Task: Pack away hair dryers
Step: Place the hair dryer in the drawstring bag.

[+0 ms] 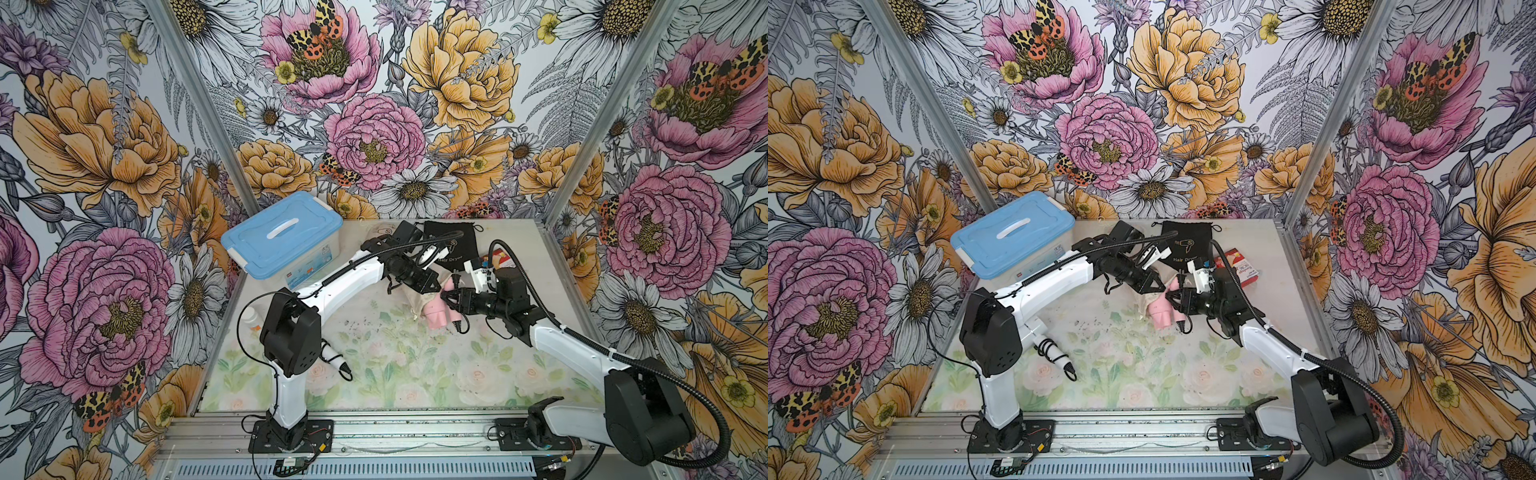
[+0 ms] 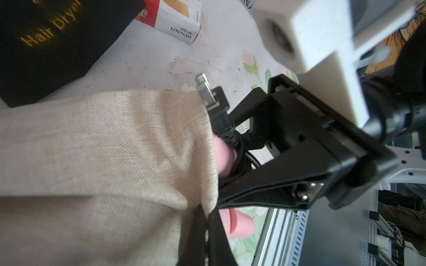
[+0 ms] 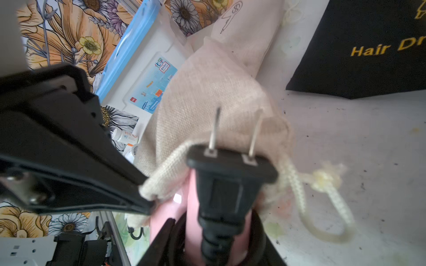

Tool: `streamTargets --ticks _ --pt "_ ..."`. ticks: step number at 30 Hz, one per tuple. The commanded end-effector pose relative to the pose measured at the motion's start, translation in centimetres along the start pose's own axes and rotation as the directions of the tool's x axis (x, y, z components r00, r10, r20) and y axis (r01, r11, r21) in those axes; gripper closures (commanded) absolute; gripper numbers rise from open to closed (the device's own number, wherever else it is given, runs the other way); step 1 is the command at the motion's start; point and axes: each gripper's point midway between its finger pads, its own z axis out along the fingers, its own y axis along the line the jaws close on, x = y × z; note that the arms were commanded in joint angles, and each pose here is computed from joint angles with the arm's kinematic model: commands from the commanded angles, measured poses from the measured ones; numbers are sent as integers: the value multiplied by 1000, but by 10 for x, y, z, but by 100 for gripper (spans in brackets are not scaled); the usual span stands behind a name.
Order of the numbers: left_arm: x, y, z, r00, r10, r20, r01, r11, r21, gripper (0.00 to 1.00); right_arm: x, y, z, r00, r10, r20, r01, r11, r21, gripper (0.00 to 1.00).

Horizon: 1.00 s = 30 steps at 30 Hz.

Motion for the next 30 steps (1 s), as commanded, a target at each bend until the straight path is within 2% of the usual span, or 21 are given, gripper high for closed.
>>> streamTargets --ticks 1,16,21,30 --pt "5 -14 -1 1000 18 -5 -18 999 37 100 -49 31 -18 987 -56 148 69 994 -80 87" --pt "-10 -26 -23 997 43 57 -44 999 18 100 -45 -14 -16 983 68 169 -68 998 -5 87" --pt "-17 -15 -20 998 18 64 -17 1000 -13 100 -40 -14 -18 982 70 178 -69 998 -10 87" --pt "-52 -7 -10 994 -34 105 35 999 -8 100 -18 -14 -22 989 40 145 -45 999 27 88"
